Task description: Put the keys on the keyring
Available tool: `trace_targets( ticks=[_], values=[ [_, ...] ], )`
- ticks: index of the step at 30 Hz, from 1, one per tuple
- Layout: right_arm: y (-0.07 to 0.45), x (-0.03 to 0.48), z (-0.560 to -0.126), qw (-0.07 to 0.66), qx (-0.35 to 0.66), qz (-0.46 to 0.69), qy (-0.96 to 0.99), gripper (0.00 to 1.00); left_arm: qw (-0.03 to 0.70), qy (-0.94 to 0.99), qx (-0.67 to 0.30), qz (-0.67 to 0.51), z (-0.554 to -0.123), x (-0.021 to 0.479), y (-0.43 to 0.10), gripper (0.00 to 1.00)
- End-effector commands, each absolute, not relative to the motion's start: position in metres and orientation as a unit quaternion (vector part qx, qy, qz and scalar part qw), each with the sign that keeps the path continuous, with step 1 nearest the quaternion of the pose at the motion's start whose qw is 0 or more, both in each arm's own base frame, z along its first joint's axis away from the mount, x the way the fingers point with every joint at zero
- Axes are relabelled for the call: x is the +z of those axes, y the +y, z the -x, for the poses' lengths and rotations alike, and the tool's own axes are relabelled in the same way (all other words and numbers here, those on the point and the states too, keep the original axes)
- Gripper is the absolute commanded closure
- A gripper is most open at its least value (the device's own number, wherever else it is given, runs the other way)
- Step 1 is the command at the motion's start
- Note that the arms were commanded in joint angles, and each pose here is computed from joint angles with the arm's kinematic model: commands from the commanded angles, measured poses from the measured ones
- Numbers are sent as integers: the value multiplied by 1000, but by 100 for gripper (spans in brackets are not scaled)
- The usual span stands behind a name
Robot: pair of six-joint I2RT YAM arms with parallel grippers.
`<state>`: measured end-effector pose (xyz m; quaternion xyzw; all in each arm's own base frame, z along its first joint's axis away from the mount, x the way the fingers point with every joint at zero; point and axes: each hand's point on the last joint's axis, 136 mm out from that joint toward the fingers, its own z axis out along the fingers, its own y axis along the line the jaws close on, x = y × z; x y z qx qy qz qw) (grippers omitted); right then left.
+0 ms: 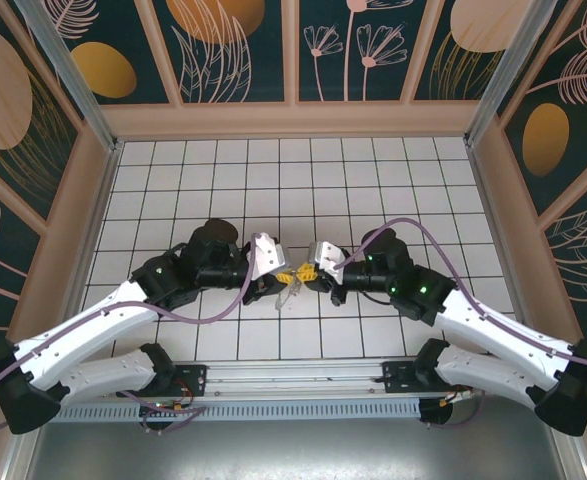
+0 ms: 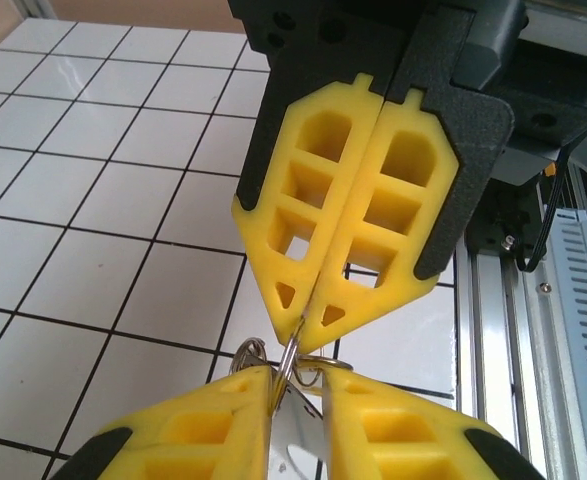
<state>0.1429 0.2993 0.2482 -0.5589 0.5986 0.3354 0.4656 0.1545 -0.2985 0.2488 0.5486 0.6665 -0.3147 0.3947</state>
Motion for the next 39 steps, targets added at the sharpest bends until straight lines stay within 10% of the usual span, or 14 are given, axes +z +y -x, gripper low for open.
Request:
trace_targets(
  ticks=[1,10,26,39],
  values=[
    [303,267,-143,485,331,564,581,100,398,660,-310,-557,-156,254,-300,81],
    [305,261,-137,473,337,570,582,100,384,656,-321,-565,-157,243,-310,100],
    [307,269,-138,482,341,562,580,100,403,648,-371,-529,-152,246,-315,100],
    [298,278,-137,511,350,535,575,73,449,631,-390,-497,-148,267,-305,100]
  ],
)
